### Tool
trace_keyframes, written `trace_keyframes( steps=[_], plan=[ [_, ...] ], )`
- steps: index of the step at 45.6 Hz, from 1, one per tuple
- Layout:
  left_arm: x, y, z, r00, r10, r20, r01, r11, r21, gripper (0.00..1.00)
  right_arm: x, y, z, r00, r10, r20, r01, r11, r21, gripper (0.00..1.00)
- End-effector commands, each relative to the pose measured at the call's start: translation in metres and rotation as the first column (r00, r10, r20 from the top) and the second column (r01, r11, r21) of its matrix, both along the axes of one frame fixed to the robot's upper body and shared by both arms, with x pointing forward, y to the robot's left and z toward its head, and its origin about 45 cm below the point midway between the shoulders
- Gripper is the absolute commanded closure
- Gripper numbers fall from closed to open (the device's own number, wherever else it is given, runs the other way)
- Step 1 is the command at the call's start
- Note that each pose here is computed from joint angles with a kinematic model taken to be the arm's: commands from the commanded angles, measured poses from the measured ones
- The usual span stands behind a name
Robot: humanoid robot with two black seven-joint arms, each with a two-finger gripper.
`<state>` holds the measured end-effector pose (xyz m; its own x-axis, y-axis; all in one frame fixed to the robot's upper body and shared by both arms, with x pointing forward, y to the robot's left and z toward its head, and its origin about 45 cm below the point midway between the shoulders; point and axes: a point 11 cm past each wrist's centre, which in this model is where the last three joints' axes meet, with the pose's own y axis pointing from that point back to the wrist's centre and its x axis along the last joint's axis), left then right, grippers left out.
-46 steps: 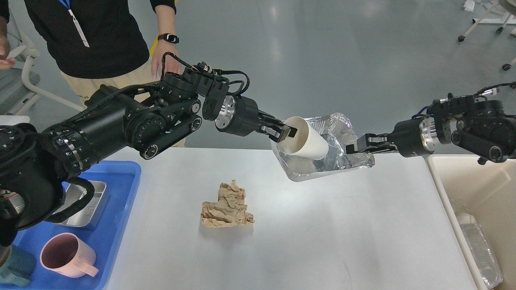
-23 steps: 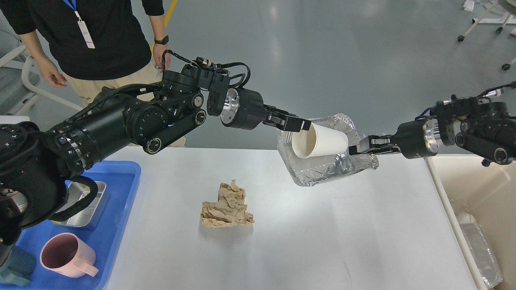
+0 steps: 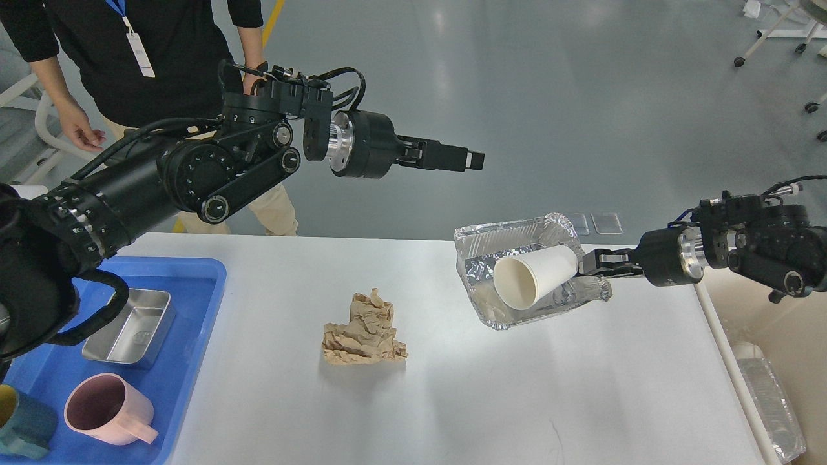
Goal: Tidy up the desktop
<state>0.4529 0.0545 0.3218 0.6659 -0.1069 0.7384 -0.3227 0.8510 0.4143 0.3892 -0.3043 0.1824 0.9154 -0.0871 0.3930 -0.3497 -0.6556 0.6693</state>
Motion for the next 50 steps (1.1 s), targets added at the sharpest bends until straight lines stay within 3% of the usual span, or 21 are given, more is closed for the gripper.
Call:
trace_keyframes(
  steps=[1, 17, 31, 50],
  plan=[
    [0.003, 0.007, 0.003, 1.0, 0.017, -0.003, -0.017, 1.0, -0.01, 0.07, 0.003, -0.004, -0.003, 1.0, -0.017, 0.008, 0.017, 1.0, -0.023, 1.0],
    [0.004, 0.01, 0.003, 1.0, 0.019, -0.003, -0.019, 1.0, -0.009, 0.06, -0.002, -0.019, -0.016, 0.999, -0.033, -0.01, 0.032, 0.993, -0.116, 1.0],
    [0.004, 0.011, 0.004, 1.0, 0.019, -0.003, -0.019, 1.0, -0.009, 0.06, -0.008, -0.026, -0.024, 0.997, 0.08, -0.001, -0.078, 0.969, -0.236, 1.0],
    [0.001, 0.01, 0.001, 1.0, 0.007, -0.013, -0.007, 1.0, 0.0, 0.05, -0.009, -0.028, -0.025, 0.996, 0.091, -0.002, -0.089, 0.963, -0.255, 1.0]
  ],
)
